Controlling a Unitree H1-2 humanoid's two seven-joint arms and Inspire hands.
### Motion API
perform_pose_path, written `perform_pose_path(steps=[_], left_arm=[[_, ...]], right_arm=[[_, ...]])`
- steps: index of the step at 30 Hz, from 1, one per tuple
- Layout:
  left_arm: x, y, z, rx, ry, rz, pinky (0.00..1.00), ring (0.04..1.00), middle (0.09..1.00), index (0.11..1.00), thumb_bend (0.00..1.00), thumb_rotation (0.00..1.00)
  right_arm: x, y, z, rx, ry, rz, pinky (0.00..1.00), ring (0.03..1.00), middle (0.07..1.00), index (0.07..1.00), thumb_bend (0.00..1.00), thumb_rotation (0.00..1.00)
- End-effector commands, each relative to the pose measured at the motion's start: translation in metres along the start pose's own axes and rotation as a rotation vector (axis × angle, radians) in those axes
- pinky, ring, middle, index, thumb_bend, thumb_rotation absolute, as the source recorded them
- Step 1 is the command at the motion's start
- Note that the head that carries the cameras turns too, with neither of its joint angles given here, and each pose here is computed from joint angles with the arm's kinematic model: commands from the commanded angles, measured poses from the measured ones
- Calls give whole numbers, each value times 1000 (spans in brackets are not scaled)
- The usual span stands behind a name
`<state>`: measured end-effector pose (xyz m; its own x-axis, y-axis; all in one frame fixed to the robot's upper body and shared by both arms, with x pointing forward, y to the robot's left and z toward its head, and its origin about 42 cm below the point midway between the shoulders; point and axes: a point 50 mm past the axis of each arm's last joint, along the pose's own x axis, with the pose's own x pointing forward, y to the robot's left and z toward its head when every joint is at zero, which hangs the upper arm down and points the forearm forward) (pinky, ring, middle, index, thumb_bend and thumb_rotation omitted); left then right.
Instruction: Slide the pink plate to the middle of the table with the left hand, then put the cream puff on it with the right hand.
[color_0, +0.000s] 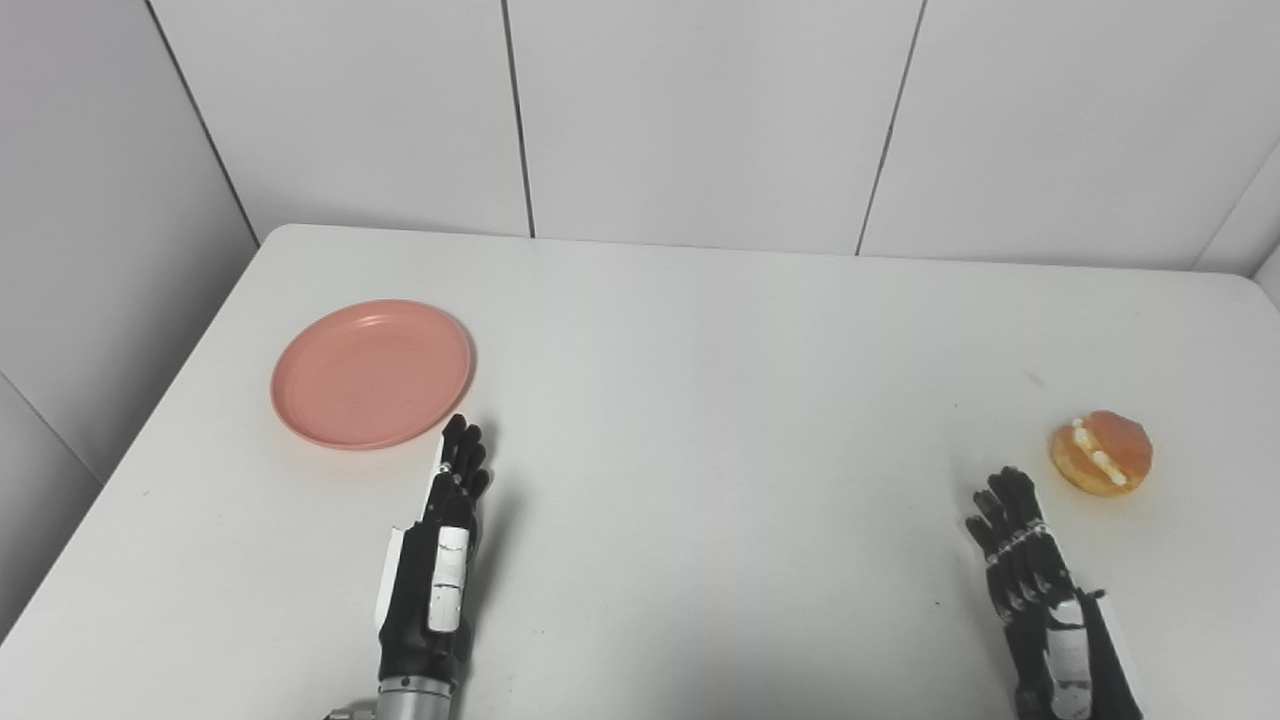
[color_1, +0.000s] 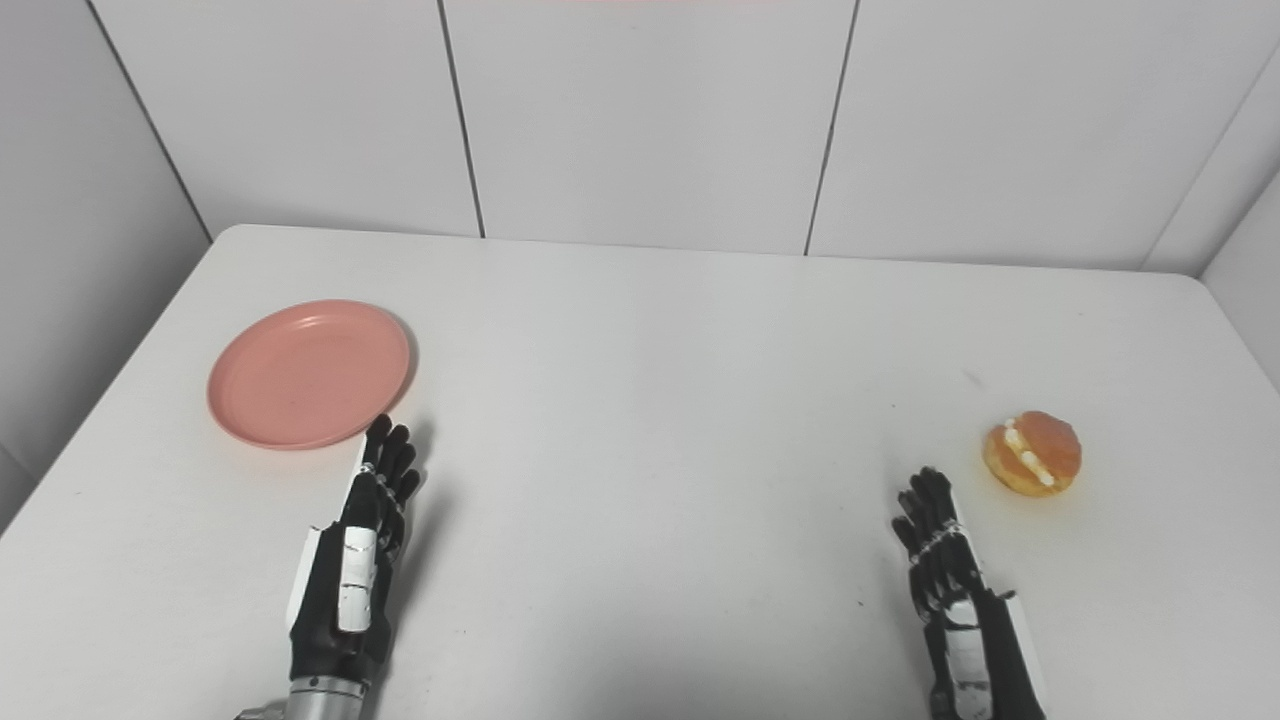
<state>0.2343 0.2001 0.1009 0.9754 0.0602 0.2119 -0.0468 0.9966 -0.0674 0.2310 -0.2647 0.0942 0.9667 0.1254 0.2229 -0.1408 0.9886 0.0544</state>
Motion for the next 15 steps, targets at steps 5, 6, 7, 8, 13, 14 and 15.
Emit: perform_pose_path(steps=[5, 6, 7, 8, 13, 14, 15], left_arm=[[-14, -20, -28, -25, 103, 10, 1000, 1000, 987, 1000, 836, 965], [-14, -20, -29, -26, 103, 11, 1000, 1000, 987, 1000, 834, 962], [-14, -21, -30, -27, 103, 11, 1000, 1000, 988, 1000, 825, 961], [-14, -21, -31, -26, 102, 14, 1000, 1000, 988, 1000, 819, 960], [-13, -23, -35, -26, 97, 24, 1000, 987, 975, 1000, 773, 957], [-14, -24, -36, -26, 96, 24, 1000, 987, 974, 1000, 764, 959], [-14, -24, -36, -25, 96, 25, 1000, 986, 974, 1000, 755, 959]], right_arm=[[-17, -16, -29, -6, 125, -24, 1000, 1000, 1000, 995, 896, 987], [-17, -17, -30, -7, 128, -24, 1000, 1000, 1000, 996, 896, 989], [-17, -18, -31, -8, 130, -25, 1000, 1000, 1000, 996, 896, 990], [-17, -18, -32, -7, 132, -24, 1000, 1000, 1000, 995, 896, 991], [-16, -19, -35, -7, 134, -25, 1000, 1000, 1000, 998, 887, 995], [-17, -20, -36, -8, 136, -25, 1000, 1000, 1000, 998, 888, 995], [-17, -20, -37, -9, 137, -25, 1000, 1000, 1000, 998, 892, 994]])
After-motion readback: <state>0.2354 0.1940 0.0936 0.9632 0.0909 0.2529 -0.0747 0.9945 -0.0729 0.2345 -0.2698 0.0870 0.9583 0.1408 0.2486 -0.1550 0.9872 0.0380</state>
